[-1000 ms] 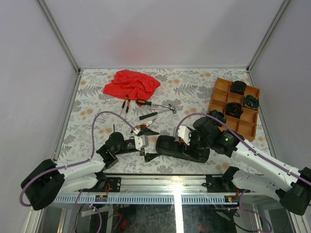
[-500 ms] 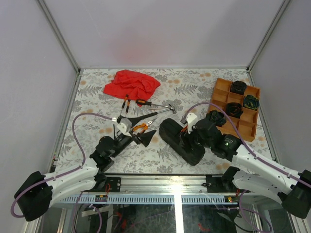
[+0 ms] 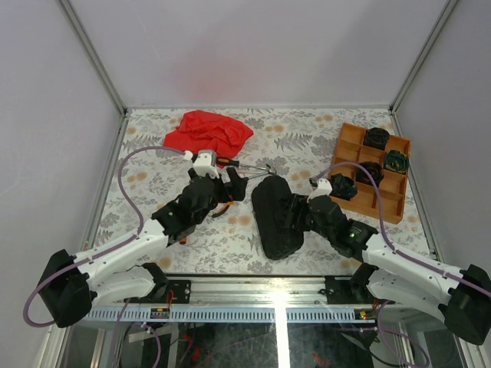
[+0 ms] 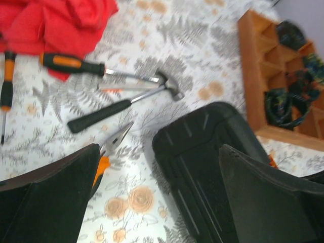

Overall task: Sort the tools into containers
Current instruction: Adjust the storage box at the center of the board.

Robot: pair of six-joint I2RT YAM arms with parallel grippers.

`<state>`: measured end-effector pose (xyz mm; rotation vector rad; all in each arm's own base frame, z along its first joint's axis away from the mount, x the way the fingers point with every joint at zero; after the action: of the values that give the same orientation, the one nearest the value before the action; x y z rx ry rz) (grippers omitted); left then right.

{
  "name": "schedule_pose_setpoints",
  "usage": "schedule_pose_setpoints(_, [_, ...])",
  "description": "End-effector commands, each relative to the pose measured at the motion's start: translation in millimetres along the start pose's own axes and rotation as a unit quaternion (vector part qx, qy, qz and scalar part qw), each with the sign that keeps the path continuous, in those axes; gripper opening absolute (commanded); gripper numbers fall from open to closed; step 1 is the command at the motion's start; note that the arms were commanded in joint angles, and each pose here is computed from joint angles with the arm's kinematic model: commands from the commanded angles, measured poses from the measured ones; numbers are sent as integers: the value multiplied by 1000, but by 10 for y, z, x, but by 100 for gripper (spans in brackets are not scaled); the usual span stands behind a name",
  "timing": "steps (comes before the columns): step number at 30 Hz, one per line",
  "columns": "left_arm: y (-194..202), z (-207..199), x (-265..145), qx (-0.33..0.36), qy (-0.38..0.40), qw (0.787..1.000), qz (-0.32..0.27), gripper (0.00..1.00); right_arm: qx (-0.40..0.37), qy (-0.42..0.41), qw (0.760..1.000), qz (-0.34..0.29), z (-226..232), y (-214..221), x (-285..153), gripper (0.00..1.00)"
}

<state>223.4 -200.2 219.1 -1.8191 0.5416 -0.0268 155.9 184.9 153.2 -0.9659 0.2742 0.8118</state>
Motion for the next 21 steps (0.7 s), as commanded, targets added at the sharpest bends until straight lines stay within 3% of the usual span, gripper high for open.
schedule_pose_setpoints(1, [285,164,-16,-3,-70,993,93,100,128,-49,989,-64,128,-81,90,15])
schedule_pose_setpoints(12, [390,149,-118,-29,-34,994,104,100,153,-29,984,-90,-73,28,194,47])
schedule_pose_setpoints(21, [549,150,-129,-41,-22,990,135,100,136,-12,988,-67,-235,197,207,60])
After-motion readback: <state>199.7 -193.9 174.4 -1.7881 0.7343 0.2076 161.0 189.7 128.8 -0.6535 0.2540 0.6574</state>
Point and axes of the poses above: each gripper's point midway between its finger pads, its own x axis out along the fingers, its own z axis along the line the jaws close on, y = z × x, the point moved 7 cm from there along -x, back along the fingers, and after that the axes turned 6 degrees about x, right-handed, at the moved point
